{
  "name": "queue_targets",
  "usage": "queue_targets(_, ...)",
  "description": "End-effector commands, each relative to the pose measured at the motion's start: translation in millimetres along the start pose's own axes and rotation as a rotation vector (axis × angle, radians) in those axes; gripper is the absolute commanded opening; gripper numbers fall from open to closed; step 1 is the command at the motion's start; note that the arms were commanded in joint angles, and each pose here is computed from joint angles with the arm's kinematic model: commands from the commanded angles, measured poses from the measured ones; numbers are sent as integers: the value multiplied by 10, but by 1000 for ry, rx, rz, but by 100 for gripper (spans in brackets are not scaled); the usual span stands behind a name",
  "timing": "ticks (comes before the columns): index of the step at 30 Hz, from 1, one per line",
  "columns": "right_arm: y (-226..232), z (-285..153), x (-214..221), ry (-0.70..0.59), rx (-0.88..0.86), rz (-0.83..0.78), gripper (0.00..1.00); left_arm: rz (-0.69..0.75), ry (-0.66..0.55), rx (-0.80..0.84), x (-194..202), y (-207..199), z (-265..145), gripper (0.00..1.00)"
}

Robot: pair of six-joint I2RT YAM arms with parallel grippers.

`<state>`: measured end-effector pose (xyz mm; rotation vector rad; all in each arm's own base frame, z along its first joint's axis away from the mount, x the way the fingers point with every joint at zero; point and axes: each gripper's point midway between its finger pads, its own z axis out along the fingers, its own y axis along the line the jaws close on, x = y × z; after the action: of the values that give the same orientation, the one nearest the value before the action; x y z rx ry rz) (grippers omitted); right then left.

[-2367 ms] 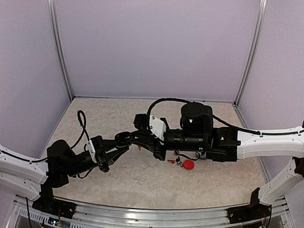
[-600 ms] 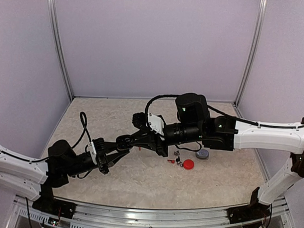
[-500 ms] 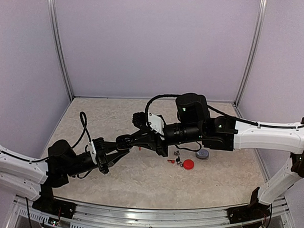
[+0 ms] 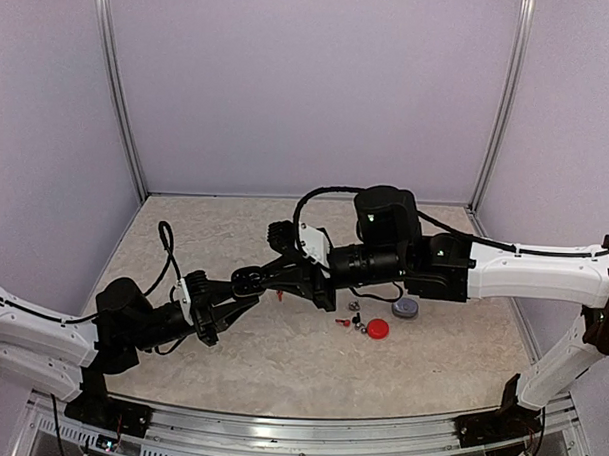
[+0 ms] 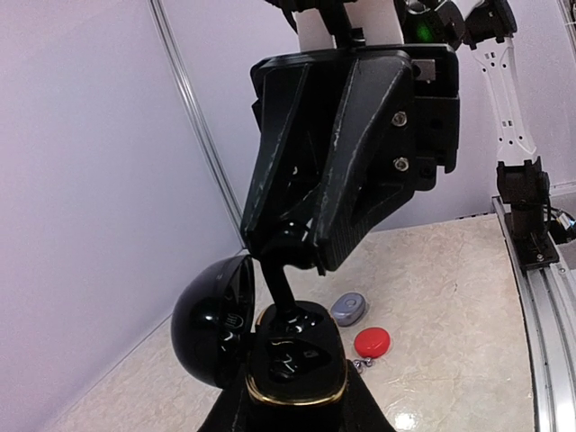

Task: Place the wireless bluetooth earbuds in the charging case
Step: Adjust the right earbud in the right side groove of the charging case.

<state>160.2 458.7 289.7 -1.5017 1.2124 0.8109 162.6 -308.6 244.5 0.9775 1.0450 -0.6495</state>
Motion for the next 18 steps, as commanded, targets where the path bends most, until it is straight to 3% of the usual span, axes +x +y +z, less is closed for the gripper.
queue_targets(1,-88,62,335,93,23,26,3,27,-171,46,-432,-39,-9,2)
queue_targets(18,58,-272,-272,-86,7,-41,0,151,-117,21,-291,-33,-23,2)
